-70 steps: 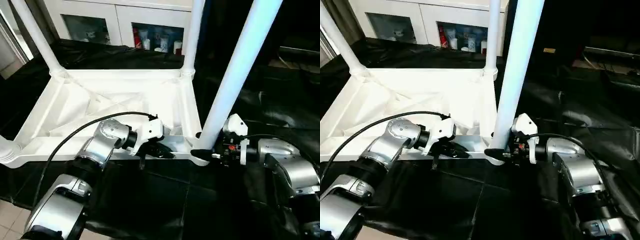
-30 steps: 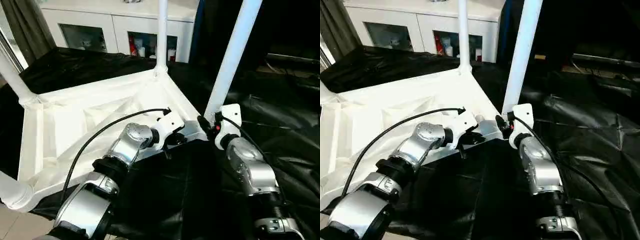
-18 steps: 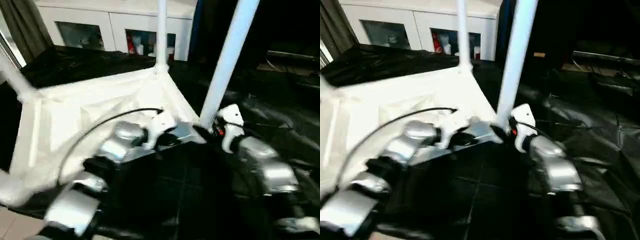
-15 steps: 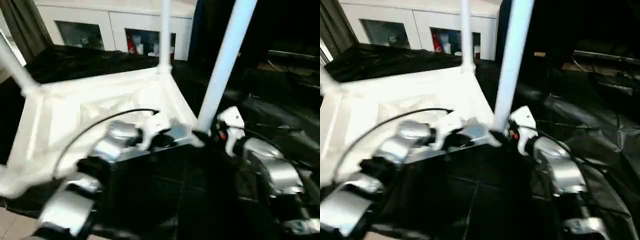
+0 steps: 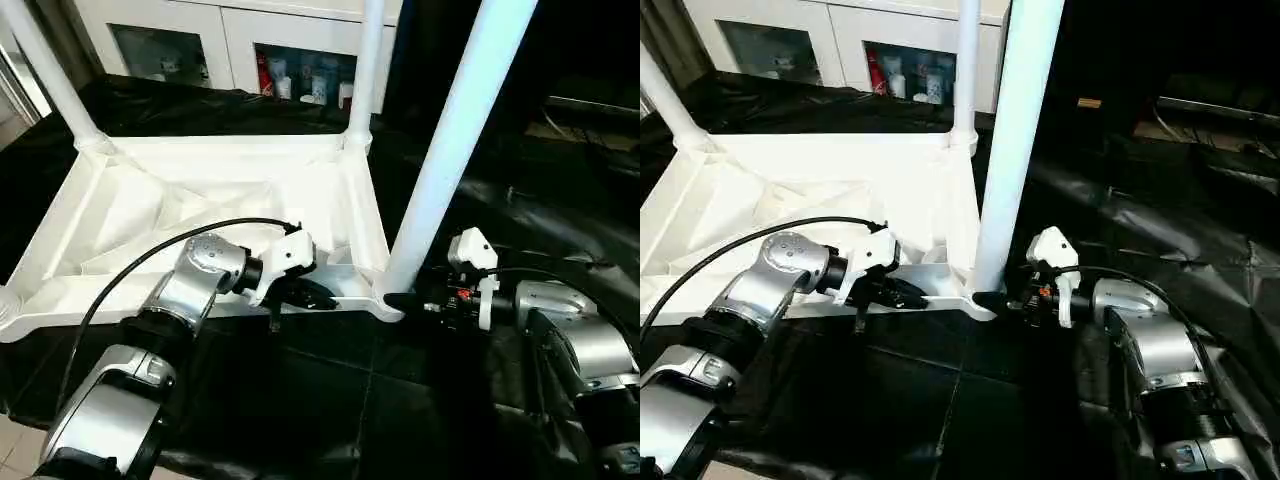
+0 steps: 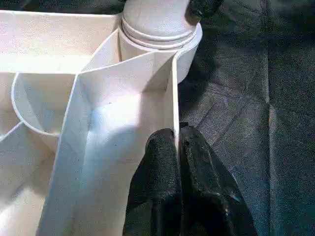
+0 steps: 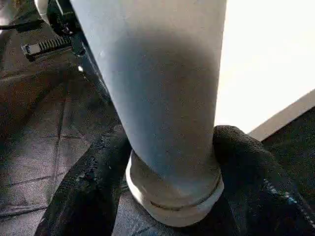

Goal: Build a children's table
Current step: Rotate leg to tighten

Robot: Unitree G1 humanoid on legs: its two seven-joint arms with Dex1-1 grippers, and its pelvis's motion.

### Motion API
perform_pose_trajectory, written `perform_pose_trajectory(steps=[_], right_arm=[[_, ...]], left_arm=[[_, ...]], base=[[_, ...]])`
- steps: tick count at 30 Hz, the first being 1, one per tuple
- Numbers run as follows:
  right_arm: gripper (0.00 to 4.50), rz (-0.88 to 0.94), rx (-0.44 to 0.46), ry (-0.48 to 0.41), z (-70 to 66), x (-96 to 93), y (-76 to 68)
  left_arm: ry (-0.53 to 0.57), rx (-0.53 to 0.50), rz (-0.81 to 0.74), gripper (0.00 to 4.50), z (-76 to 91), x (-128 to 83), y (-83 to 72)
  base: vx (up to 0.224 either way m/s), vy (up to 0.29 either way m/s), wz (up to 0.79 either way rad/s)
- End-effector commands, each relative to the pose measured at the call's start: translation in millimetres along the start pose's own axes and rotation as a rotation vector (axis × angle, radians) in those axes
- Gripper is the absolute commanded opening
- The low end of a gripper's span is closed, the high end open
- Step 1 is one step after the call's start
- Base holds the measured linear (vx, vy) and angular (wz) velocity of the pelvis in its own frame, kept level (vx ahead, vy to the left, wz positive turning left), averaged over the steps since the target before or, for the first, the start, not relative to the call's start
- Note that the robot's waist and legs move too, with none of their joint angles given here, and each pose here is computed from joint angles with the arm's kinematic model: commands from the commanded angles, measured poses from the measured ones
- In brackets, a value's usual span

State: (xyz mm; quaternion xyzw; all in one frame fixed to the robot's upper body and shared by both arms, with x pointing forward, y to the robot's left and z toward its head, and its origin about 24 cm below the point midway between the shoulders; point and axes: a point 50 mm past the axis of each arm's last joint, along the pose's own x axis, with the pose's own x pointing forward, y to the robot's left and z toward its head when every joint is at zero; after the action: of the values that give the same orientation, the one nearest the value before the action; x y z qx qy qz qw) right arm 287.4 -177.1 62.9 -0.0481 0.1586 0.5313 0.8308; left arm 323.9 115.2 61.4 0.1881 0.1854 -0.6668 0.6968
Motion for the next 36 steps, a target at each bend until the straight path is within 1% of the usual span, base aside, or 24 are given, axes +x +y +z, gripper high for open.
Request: perform_pose_trajectory(steps=[1, 4, 5, 9, 11, 14, 16, 17, 19, 20, 21, 22, 23, 24, 25, 26, 29, 30, 32, 33, 36], right_arm=[[2.49, 0.067, 0.024, 0.008, -3.3, 9.2, 6.4], [2.21, 0.08, 0.028, 0.003, -3.4, 10.2, 7.0], [2.18, 0.087, 0.035, 0.002, -5.5, 10.3, 8.2], [2.11, 0.08, 0.047, -0.001, -8.7, 10.6, 10.3], [2.09, 0.021, 0.061, 0.003, -14.5, 13.1, 11.1], [2.07, -0.012, 0.066, 0.009, -17.3, 14.5, 10.8], [2.06, -0.167, 0.105, 0.025, -29.0, 25.2, 9.9], [2.06, -0.286, 0.148, 0.025, -36.1, 35.5, 10.7], [2.04, -0.335, 0.169, 0.022, -38.5, 40.3, 11.3], [2.03, -0.412, 0.204, 0.013, -40.3, 45.9, 10.5], [2.02, -0.413, 0.204, 0.013, -40.3, 46.0, 10.4], [2.01, -0.504, 0.259, 0.0, -42.0, 53.8, 10.2], [2.01, -0.52, 0.268, -0.003, -42.0, 55.5, 10.3], [2.0, -0.642, 0.344, -0.016, -42.3, 68.9, 12.0], [2.0, -0.675, 0.354, -0.022, -40.1, 74.5, 12.6], [2.0, -0.675, 0.354, -0.022, -40.1, 74.5, 12.6], [2.0, -0.699, 0.335, -0.032, -32.5, 84.2, 14.6], [2.0, -0.703, 0.321, -0.035, -30.1, 85.5, 14.4], [2.0, -0.649, 0.279, -0.07, -22.9, 87.1, 15.2], [2.56, -0.639, 0.264, -0.077, -21.5, 84.0, 13.5], [2.85, -0.619, 0.246, -0.083, -20.6, 76.1, 9.7]], left_arm=[[-0.034, -0.056, -0.019, 0.0, -9.9, 5, -6.8], [-0.035, -0.058, -0.016, 0.0, -10.4, 5, -6.9], [-0.032, -0.059, -0.008, 0.0, -11.3, 5, -6.8], [-0.023, -0.063, 0.009, 0.0, -13.0, 5, -6.6], [-0.005, -0.071, 0.065, 0.0, -14.9, 8, -3.4], [0.003, -0.075, 0.093, 0.0, -15.5, 10, -1.7], [-0.009, -0.095, 0.194, 0.0, -11.2, 20, 4.7], [-0.014, -0.105, 0.27, 0.0, -6.5, 31, 9.0], [-0.014, -0.109, 0.294, 0.0, -4.5, 35, 10.1], [-0.02, -0.116, 0.321, 0.0, -1.0, 42, 11.1], [-0.021, -0.116, 0.321, 0.0, -1.0, 42, 11.1], [-0.034, -0.127, 0.327, 0.0, 4.3, 52, 10.1], [-0.036, -0.128, 0.326, 0.0, 5.4, 54, 9.5], [-0.058, -0.138, 0.313, 0.0, 15.0, 72, 4.6], [-0.067, -0.13, 0.294, 0.0, 19.4, 80, 0.8], [-0.067, -0.13, 0.294, 0.0, 19.4, 80, 0.8], [-0.086, -0.12, 0.25, 0.0, 26.2, 94, -6.9], [-0.088, -0.118, 0.243, 0.0, 27.2, 96, -8.4], [-0.084, -0.109, 0.232, 0.0, 26.6, 97, -9.7], [-0.078, -0.106, 0.231, 0.0, 24.6, 94, -8.9], [-0.065, -0.099, 0.233, 0.0, 20.3, 88, -6.8]], base=[[0.0, 0.0, 0.0], [0.0, 0.0, 0.0], [0.0, 0.0, 0.0], [0.0, 0.0, 0.0], [0.0, 0.0, 0.0], [0.0, 0.0, 0.0], [0.0, 0.0, 0.0], [0.0, 0.0, 0.0], [0.0, 0.0, 0.0], [0.0, 0.0, 0.0], [0.0, 0.0, 0.0], [0.0, 0.0, 0.0], [0.0, 0.0, 0.0], [0.0, 0.0, 0.0], [0.0, 0.0, 0.0], [0.0, 0.0, 0.0], [0.0, 0.0, 0.0], [0.0, 0.0, 0.0], [0.0, 0.0, 0.0], [0.0, 0.0, 0.0], [0.0, 0.0, 0.0]])
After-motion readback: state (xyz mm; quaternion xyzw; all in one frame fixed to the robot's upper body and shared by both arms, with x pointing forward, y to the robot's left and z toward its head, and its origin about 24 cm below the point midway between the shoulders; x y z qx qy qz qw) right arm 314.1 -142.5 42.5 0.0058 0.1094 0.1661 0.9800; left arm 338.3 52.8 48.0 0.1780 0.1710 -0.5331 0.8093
